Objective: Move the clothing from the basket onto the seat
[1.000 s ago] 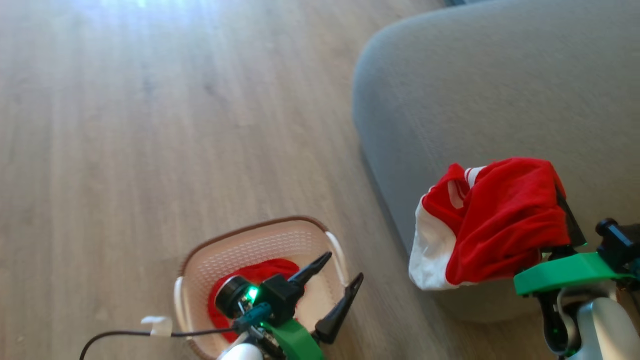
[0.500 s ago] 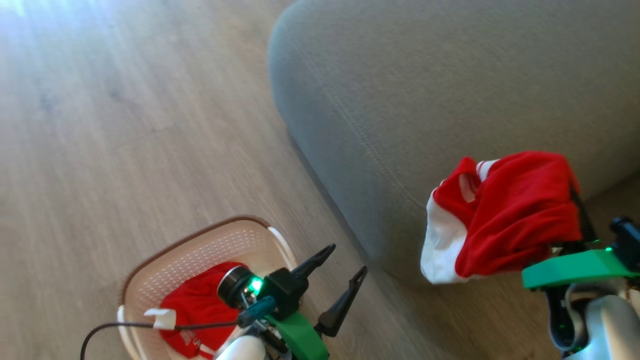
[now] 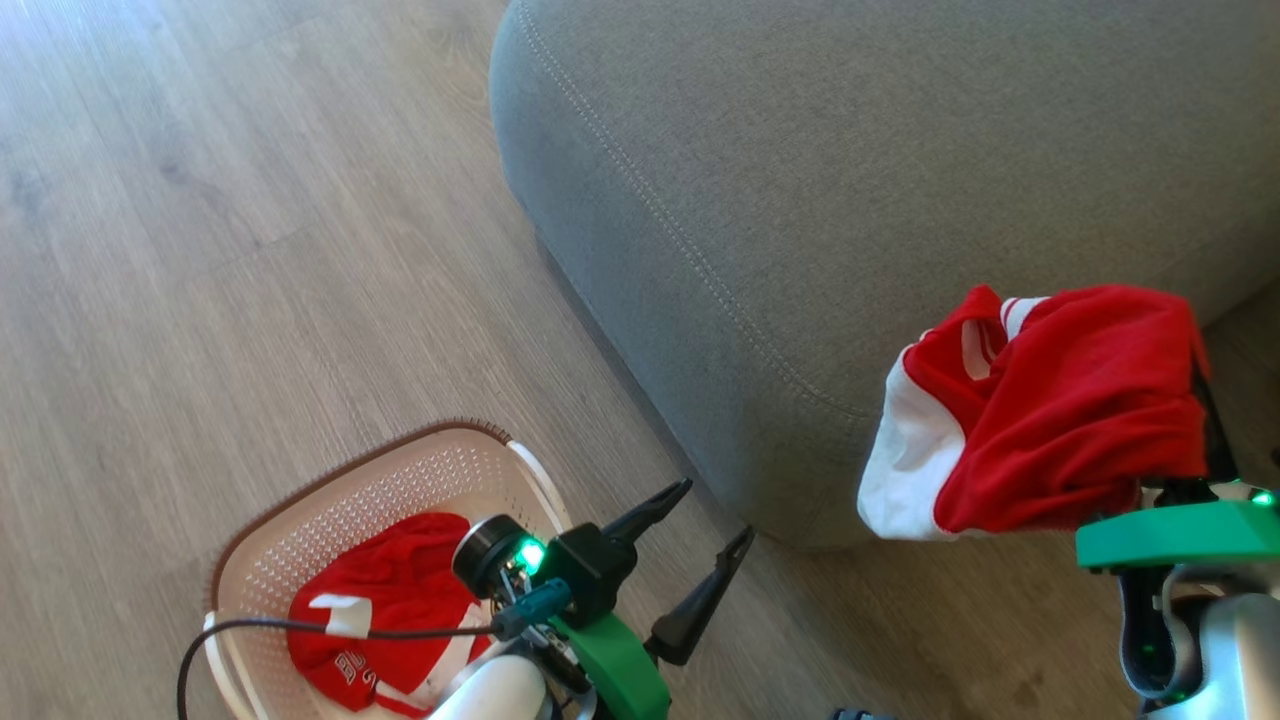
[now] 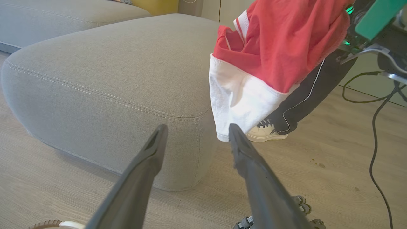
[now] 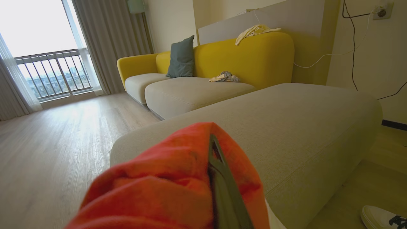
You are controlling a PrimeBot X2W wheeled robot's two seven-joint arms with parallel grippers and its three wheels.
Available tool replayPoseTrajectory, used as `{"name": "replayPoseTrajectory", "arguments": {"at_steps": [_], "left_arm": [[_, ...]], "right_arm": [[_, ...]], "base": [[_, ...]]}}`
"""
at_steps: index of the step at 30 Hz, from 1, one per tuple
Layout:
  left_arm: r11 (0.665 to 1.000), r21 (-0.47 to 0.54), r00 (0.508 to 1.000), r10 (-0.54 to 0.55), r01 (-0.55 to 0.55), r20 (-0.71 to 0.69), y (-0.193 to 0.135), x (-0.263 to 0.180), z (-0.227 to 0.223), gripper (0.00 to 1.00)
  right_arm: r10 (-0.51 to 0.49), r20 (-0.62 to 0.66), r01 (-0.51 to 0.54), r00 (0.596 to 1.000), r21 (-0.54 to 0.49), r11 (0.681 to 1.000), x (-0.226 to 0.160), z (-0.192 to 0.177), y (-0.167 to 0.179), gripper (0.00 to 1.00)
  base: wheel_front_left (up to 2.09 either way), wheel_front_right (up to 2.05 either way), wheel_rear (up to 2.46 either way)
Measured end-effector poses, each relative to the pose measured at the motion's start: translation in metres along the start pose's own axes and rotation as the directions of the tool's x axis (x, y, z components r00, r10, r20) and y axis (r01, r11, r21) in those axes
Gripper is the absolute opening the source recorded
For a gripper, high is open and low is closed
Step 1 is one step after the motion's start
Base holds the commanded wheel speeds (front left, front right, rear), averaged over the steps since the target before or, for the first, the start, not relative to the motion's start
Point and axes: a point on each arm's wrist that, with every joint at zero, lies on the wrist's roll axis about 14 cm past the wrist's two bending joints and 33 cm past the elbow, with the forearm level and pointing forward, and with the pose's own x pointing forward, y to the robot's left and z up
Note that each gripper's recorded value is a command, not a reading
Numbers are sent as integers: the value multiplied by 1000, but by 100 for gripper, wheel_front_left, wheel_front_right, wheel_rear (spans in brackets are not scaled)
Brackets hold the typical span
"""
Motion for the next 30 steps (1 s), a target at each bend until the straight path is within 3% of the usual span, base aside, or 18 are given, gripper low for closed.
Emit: {"name": "replayPoseTrajectory", "arguments": {"at_steps": [12,21,30], "left_arm": [[1000,-19,1000,7,-7,-9,6,0,-6,100],[999,-34,999,-2,0,-44,27,-1,-27,100],[999,-53,998,-14,11,-56,52,0,-46,100]], "right_arm": [[-6,29,7,1000,-30,1000,12,10,-4,0],[129,231,-95,964,-153,984,92,87,23,0],[208,266,-144,941,-239,960,176,114,48,0]], "base": [[0,0,0],[0,0,0],[0,0,0]]}}
